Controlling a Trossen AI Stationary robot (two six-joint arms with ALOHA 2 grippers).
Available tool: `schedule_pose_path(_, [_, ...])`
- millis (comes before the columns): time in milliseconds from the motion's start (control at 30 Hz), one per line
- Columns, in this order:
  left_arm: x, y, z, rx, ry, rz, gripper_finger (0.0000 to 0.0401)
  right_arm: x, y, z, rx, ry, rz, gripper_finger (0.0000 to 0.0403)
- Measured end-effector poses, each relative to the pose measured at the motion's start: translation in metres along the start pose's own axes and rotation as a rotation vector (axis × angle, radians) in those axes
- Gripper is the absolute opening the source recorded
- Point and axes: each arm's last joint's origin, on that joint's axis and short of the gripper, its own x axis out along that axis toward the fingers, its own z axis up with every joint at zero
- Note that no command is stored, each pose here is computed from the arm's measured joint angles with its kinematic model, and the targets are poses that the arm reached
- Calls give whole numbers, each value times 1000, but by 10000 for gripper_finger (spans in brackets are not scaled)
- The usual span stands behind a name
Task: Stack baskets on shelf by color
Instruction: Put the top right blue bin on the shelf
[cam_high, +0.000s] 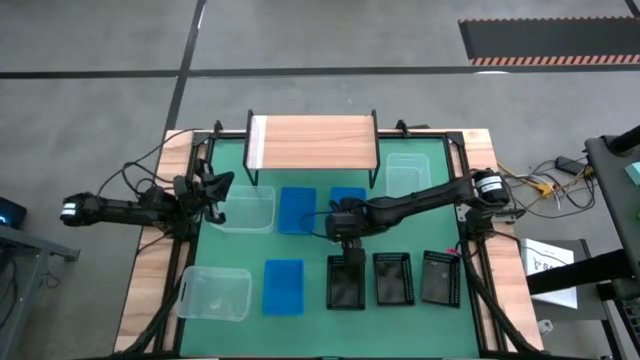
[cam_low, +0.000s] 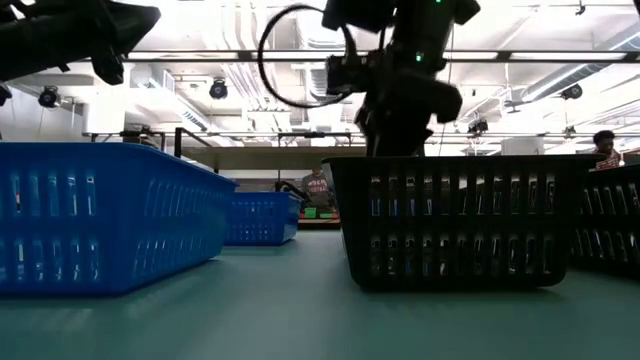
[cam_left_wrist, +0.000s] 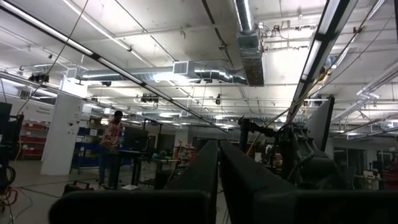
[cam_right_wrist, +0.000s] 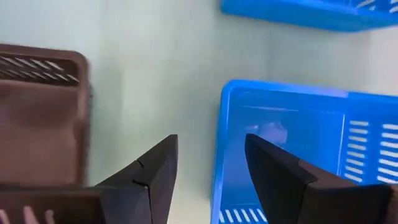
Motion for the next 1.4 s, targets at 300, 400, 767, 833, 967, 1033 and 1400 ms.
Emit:
schedule_pose_path(300, [0, 0, 0, -1, -1, -1, 2, 23, 0, -2, 0, 55, -1, 141])
schedule_pose_path(400, [0, 0, 0, 0, 0, -1, 2, 23, 0, -2, 10, 57, -2, 99])
schedule_pose_path(767, [0, 0, 0, 0, 1, -1, 2, 3, 1, -3, 56, 39, 2, 10])
schedule_pose_path(833, [0, 0, 0, 0, 0, -1, 2, -4, 2, -4, 68, 59, 2, 9])
schedule_pose_path(967, [0, 0, 0, -1, 0, -1, 2, -24, 8, 1, 73, 71, 7, 9])
schedule_pose_path(1033, [0, 0, 0, -1, 0, -1, 2, -37, 12, 6, 64, 60, 12, 9])
schedule_pose_path(1400, [0, 0, 0, -1, 0, -1, 2, -114, 28, 43, -2, -142, 51, 9])
